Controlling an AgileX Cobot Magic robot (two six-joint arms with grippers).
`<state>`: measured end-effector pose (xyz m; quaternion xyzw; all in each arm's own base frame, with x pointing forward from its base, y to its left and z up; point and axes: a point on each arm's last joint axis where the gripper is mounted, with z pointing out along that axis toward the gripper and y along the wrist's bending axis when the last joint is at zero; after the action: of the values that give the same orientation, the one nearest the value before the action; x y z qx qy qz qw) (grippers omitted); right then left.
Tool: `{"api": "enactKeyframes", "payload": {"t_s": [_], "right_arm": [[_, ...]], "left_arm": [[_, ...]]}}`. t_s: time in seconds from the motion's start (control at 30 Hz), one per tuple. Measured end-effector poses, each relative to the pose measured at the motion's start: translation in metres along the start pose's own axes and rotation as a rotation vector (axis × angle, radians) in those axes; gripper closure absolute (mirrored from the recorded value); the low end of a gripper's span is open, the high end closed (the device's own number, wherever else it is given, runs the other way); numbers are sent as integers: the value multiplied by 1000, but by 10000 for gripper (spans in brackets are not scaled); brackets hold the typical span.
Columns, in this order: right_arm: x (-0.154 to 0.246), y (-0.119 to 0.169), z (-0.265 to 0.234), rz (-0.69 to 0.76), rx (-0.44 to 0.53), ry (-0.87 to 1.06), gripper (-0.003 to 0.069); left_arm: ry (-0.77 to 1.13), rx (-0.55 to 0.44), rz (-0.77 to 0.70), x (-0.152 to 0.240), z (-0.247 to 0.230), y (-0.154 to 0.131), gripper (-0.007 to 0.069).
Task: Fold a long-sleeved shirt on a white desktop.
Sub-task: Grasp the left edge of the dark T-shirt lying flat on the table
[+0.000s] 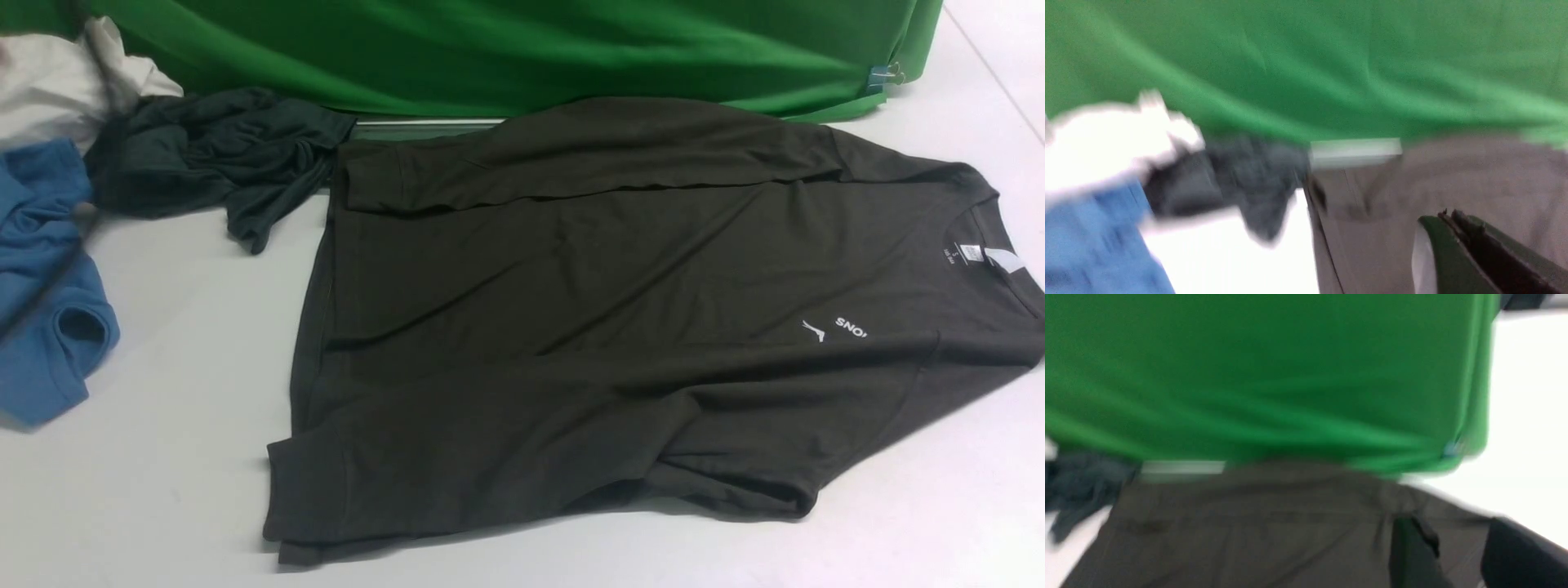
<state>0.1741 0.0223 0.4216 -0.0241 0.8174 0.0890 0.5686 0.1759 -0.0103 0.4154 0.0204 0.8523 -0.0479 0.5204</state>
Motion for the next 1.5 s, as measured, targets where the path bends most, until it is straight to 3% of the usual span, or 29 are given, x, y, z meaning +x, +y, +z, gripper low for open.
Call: {"api": "enactKeyframes", "payload": {"t_s": [0.17, 0.4, 0.6, 0.67, 0.8, 0.93, 1.17, 1.5], "right_arm": [[24, 29, 11, -112, -157, 98, 417], [36, 65, 6, -292, -335, 108, 417], [42, 81, 18, -237, -380, 150, 417], [46, 83, 26, -229, -373, 188, 417], [50, 85, 33, -229, -367, 226, 417], [52, 85, 35, -234, -365, 235, 417], [52, 85, 37, -276, -369, 232, 417], [52, 85, 37, -280, -369, 231, 417]], "left_arm": [[436, 88, -94, 31, 60, -3, 607], [673, 88, -136, 58, 126, 2, 590], [915, 88, -131, 101, 186, 10, 458], [965, 83, -74, 116, 205, 14, 362], [998, 101, -32, 133, 226, 17, 239], [1066, 138, -76, 152, 240, 15, 195], [1122, 185, -102, 163, 246, 12, 263], [1135, 195, -97, 163, 245, 11, 567]]}}
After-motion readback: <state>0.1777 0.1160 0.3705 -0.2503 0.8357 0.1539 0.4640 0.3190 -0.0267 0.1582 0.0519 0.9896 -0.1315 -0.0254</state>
